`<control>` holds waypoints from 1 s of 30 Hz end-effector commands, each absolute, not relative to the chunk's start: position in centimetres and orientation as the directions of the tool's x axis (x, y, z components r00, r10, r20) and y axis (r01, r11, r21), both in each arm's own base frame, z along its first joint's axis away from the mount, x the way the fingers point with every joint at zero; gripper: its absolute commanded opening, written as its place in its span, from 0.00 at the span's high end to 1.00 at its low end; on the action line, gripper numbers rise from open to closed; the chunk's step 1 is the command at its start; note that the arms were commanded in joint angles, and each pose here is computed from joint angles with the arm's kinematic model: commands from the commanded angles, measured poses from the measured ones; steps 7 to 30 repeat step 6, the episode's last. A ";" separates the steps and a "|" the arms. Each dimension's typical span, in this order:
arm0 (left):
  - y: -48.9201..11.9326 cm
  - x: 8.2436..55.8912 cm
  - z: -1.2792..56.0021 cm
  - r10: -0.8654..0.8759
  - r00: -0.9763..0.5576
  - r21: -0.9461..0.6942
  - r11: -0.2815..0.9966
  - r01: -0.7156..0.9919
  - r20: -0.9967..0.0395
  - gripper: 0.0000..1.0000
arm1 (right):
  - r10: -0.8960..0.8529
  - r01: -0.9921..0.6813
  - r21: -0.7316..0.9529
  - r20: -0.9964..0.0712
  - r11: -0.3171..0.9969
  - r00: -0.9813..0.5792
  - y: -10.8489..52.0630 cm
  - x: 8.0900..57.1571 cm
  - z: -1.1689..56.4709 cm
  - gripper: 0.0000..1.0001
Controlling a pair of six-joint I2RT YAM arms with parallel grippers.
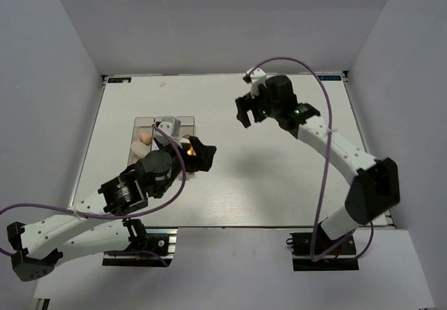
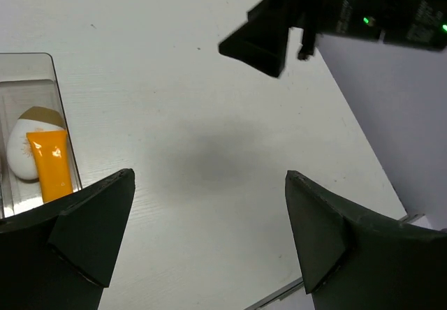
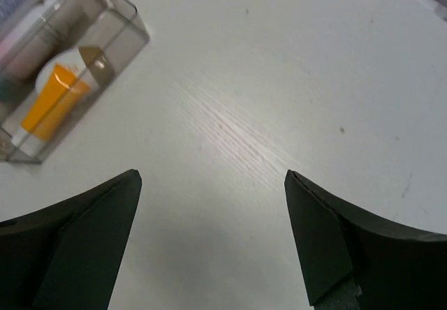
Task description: Organize the makeup
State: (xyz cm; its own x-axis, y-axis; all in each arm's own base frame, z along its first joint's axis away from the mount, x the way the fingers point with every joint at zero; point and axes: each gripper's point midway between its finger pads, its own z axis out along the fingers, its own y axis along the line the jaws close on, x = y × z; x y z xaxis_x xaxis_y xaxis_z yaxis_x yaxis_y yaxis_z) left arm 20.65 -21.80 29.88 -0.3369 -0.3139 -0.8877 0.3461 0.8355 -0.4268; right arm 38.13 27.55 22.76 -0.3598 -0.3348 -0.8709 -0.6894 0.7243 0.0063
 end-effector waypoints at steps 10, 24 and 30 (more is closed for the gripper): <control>-23.8 20.9 29.1 -0.290 -0.344 -0.418 0.820 0.392 -0.893 0.02 | -0.364 -0.637 -0.097 -0.881 0.765 -0.302 22.6 34.6 21.8 0.11; -23.8 20.9 29.1 -0.290 -0.344 -0.418 0.820 0.392 -0.893 0.02 | -0.364 -0.637 -0.097 -0.881 0.765 -0.302 22.6 34.6 21.8 0.11; -23.8 20.9 29.1 -0.290 -0.344 -0.418 0.820 0.392 -0.893 0.02 | -0.364 -0.637 -0.097 -0.881 0.765 -0.302 22.6 34.6 21.8 0.11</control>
